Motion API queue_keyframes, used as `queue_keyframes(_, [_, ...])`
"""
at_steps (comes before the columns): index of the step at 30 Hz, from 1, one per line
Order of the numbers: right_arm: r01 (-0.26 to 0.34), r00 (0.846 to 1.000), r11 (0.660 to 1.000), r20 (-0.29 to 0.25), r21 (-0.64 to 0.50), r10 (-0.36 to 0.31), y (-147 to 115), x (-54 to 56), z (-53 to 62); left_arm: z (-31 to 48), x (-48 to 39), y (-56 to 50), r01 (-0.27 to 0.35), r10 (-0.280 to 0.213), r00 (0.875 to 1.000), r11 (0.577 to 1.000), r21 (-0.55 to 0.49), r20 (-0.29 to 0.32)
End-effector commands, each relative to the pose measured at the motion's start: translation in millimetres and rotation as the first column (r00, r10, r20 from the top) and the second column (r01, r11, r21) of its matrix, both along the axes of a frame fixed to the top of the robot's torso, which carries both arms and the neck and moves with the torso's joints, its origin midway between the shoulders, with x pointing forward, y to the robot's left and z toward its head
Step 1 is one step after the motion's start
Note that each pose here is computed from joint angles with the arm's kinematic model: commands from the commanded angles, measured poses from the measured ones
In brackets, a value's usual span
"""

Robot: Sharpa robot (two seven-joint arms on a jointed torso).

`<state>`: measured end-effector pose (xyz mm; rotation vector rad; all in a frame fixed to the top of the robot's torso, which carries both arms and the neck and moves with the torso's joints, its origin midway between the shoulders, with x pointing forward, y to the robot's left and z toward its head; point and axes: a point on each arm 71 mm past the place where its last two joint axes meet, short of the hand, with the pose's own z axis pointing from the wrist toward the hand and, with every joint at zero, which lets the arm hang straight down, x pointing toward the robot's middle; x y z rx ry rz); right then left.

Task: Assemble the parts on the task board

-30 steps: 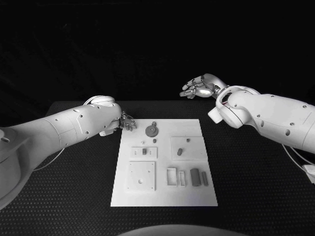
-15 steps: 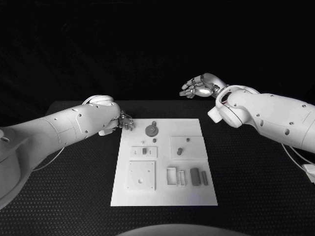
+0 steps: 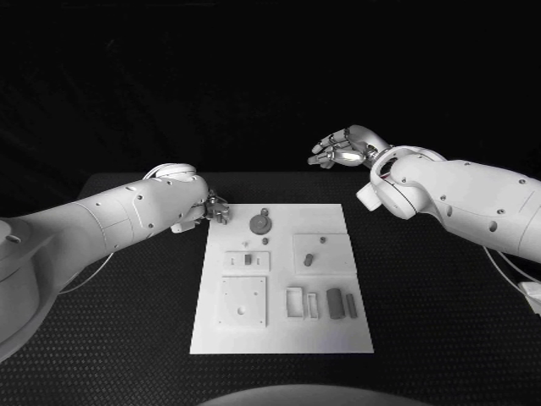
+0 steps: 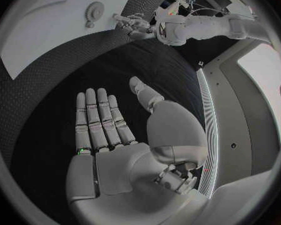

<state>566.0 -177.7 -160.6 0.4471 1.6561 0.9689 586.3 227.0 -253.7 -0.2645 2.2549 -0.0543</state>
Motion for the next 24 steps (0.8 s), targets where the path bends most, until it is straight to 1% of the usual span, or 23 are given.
queue_keyframes(1, [-0.009,1.000,1.000,0.000,0.003,0.009,0.6,-0.2,0.5,-4.1,-1.9,-4.0,0.012,-0.012,1.000,1.000,-0.028,-0.019])
queue_keyframes(8, [-0.010,1.000,1.000,-0.001,0.003,0.010,1.0,-0.1,0.4,-4.4,-2.2,-6.4,0.014,-0.015,1.000,0.999,-0.037,-0.017])
queue_keyframes(17, [-0.009,1.000,1.000,-0.002,0.002,0.009,0.5,0.1,0.3,-4.2,-1.6,-2.4,0.003,-0.004,1.000,0.999,-0.032,-0.016])
queue_keyframes(24, [-0.010,1.000,1.000,-0.004,0.002,0.010,0.8,0.1,0.2,-3.5,-1.0,-4.3,0.005,-0.005,1.000,0.999,-0.040,-0.003])
